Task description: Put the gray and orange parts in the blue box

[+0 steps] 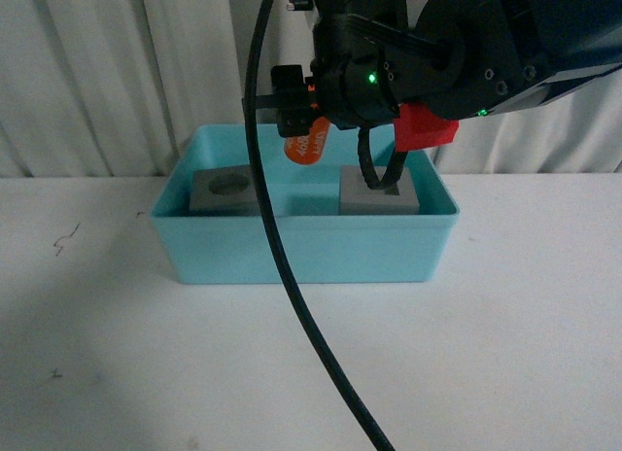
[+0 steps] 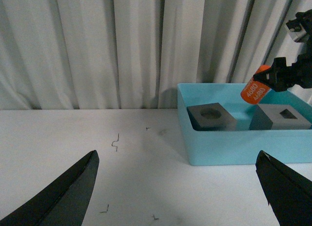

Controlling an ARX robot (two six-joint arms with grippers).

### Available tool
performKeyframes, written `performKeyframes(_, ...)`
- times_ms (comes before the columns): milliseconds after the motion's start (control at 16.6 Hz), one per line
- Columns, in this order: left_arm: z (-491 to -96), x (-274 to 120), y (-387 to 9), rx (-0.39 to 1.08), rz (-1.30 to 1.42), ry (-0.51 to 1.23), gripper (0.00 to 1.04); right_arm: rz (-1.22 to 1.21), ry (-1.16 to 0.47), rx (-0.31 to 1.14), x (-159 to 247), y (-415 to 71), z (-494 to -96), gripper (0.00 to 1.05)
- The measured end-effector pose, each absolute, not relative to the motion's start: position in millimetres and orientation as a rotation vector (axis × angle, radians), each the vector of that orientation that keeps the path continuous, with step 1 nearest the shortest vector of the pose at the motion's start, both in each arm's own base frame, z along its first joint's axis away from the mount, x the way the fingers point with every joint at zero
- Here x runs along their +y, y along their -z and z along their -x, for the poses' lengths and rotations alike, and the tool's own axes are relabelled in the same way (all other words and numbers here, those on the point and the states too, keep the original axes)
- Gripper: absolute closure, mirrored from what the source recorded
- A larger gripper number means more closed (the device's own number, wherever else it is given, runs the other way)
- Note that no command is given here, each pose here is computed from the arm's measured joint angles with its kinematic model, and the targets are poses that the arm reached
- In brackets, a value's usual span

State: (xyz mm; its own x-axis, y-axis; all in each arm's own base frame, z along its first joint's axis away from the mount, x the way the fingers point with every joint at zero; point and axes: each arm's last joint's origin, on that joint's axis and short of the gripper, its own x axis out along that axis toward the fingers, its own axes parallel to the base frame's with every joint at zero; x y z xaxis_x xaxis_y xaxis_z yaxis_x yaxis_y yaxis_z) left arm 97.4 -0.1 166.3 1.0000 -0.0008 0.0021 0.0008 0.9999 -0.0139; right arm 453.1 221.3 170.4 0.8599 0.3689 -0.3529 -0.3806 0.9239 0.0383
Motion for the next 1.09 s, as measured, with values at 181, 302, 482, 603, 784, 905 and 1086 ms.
performKeyframes(181, -97, 0, -166, -0.002, 0.014, 0.001, 0.07, 0.044, -0.38, 0.399, 223, -158, -455, 0.57)
performKeyframes(302, -97, 0, -166, -0.002, 0.014, 0.001, 0.07, 0.046, -0.373, 0.441, 226, -142, -457, 0.57)
performKeyframes(482, -97, 0, -166, -0.002, 0.014, 0.0, 0.07, 0.037, -0.369, 0.487, 235, -127, -460, 0.57)
performKeyframes(603, -97, 0, -166, -0.002, 0.014, 0.001, 0.07, 0.035, -0.368, 0.497, 237, -123, -461, 0.57)
performKeyframes(784, -97, 0, -166, -0.002, 0.014, 0.001, 0.07, 0.032, -0.369, 0.516, 241, -118, -460, 0.57)
performKeyframes(905, -97, 0, -166, -0.002, 0.014, 0.001, 0.07, 0.035, -0.371, 0.525, 243, -117, -459, 0.57)
performKeyframes(1086, -97, 0, -166, -0.002, 0.014, 0.001, 0.07, 0.036, -0.371, 0.528, 243, -116, -459, 0.57)
